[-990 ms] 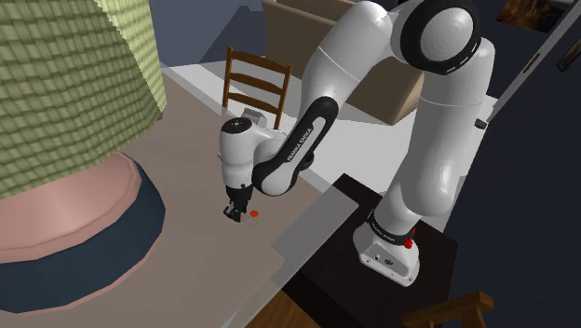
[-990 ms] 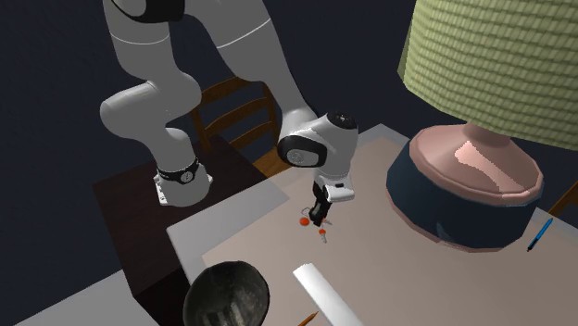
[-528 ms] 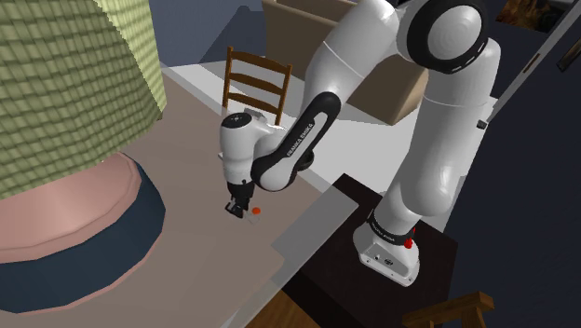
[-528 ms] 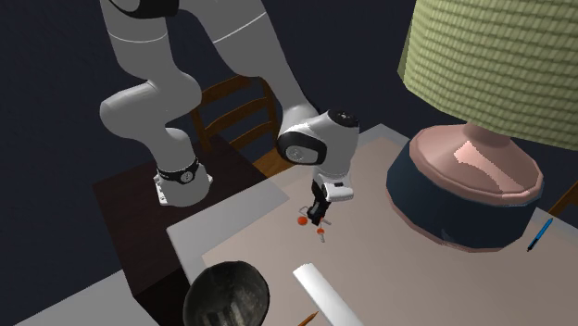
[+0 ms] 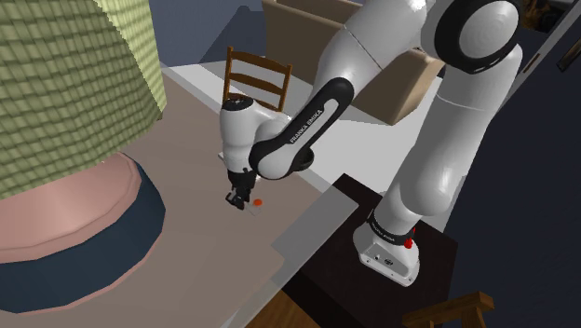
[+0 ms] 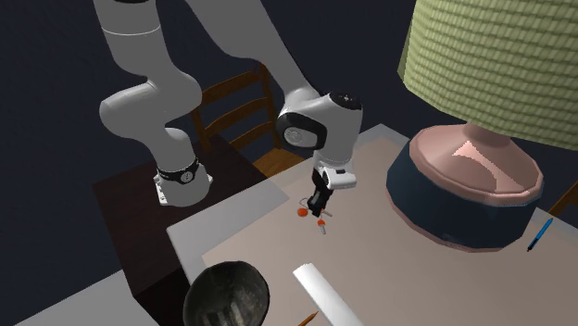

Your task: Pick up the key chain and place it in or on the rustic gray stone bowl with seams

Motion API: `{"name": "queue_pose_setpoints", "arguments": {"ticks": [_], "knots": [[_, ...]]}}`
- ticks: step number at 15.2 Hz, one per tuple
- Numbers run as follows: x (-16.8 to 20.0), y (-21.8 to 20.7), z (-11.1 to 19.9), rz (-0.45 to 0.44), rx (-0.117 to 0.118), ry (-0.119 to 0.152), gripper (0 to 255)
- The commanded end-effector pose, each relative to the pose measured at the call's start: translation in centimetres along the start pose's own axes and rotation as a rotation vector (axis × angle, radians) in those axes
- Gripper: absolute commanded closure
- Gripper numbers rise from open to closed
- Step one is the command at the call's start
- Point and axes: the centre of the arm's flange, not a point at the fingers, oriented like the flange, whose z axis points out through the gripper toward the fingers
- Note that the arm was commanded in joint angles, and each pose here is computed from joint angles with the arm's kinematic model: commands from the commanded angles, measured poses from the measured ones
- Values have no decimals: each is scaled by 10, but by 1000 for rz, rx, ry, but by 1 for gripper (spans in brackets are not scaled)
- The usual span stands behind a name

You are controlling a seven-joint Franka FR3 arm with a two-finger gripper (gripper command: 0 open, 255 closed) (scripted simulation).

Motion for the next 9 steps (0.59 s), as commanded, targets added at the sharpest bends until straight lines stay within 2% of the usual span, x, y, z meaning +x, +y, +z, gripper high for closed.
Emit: {"name": "queue_pose_setpoints", "arguments": {"ticks": [1,9], "knots": [[-1,0,-11,0,0,0,255],[-4,2,-53,0,0,0,255]]}}
